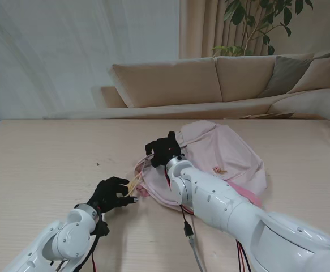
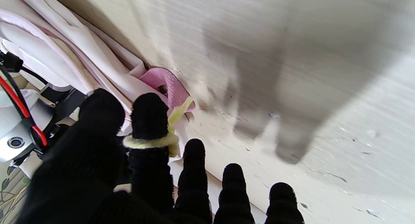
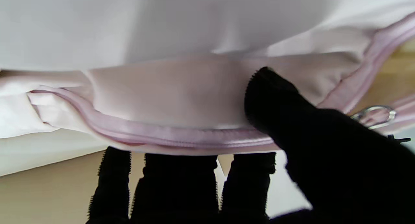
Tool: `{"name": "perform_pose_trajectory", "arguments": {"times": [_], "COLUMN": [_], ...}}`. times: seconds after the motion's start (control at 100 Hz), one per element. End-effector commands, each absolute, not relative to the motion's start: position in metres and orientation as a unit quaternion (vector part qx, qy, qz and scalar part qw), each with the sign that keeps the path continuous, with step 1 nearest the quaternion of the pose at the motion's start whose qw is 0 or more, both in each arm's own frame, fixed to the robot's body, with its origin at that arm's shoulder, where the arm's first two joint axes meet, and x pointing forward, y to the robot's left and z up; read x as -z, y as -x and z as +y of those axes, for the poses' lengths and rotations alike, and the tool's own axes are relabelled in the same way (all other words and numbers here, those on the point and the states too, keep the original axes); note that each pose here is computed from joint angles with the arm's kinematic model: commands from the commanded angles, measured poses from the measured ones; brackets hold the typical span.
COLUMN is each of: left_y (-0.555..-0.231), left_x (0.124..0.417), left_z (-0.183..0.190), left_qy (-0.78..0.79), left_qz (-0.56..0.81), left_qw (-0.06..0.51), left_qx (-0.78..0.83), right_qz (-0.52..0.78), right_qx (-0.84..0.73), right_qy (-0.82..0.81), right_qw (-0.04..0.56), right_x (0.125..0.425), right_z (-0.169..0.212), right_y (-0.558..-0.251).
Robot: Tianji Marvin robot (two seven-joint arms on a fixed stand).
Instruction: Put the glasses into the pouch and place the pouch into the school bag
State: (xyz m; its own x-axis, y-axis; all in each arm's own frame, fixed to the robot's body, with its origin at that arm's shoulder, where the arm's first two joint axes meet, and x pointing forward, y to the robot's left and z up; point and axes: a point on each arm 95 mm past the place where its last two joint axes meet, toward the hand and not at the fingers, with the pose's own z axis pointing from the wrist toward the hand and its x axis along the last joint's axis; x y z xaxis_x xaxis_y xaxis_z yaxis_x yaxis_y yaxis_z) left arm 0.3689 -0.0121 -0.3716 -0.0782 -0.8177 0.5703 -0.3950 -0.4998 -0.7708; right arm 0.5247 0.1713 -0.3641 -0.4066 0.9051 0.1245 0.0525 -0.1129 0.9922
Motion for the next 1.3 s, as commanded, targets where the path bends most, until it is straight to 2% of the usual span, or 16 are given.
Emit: {"name": "perform_pose_trajectory", "arguments": {"times": [0.0,0.25,0.47,0.6,0.71,0.98,1.14,1.29], "left_y": [-0.371,-0.392,-0.421,-0.425,-0.416,-0.362,-0.344,-0.342], "left_x": [0.371,0.364,0.361,0.366,0.372,0.386,0.380,0.371], "left_z": [-0.015,-0.010,-0.001,0.005,0.007,-0.005,-0.025,-0.038], "left_qy": [0.652,0.635,0.624,0.623,0.626,0.625,0.618,0.606], "left_qz": [0.468,0.479,0.490,0.507,0.514,0.543,0.537,0.521], "left_qw": [0.178,0.186,0.193,0.191,0.185,0.143,0.106,0.110], "left_qx": [0.570,0.576,0.577,0.565,0.557,0.542,0.564,0.590], "right_qz": [0.577,0.562,0.565,0.551,0.537,0.500,0.483,0.493], "right_qx": [-0.615,-0.621,-0.597,-0.590,-0.584,-0.564,-0.549,-0.537], "right_qy": [-0.417,-0.399,-0.405,-0.413,-0.417,-0.440,-0.457,-0.462], "right_qw": [0.338,0.373,0.400,0.421,0.443,0.489,0.505,0.504], "right_x": [0.366,0.358,0.354,0.351,0.349,0.348,0.348,0.351], "right_z": [0.176,0.163,0.131,0.115,0.106,0.099,0.098,0.095], "right_y": [-0.524,-0.531,-0.539,-0.543,-0.547,-0.551,-0.551,-0.548]}}
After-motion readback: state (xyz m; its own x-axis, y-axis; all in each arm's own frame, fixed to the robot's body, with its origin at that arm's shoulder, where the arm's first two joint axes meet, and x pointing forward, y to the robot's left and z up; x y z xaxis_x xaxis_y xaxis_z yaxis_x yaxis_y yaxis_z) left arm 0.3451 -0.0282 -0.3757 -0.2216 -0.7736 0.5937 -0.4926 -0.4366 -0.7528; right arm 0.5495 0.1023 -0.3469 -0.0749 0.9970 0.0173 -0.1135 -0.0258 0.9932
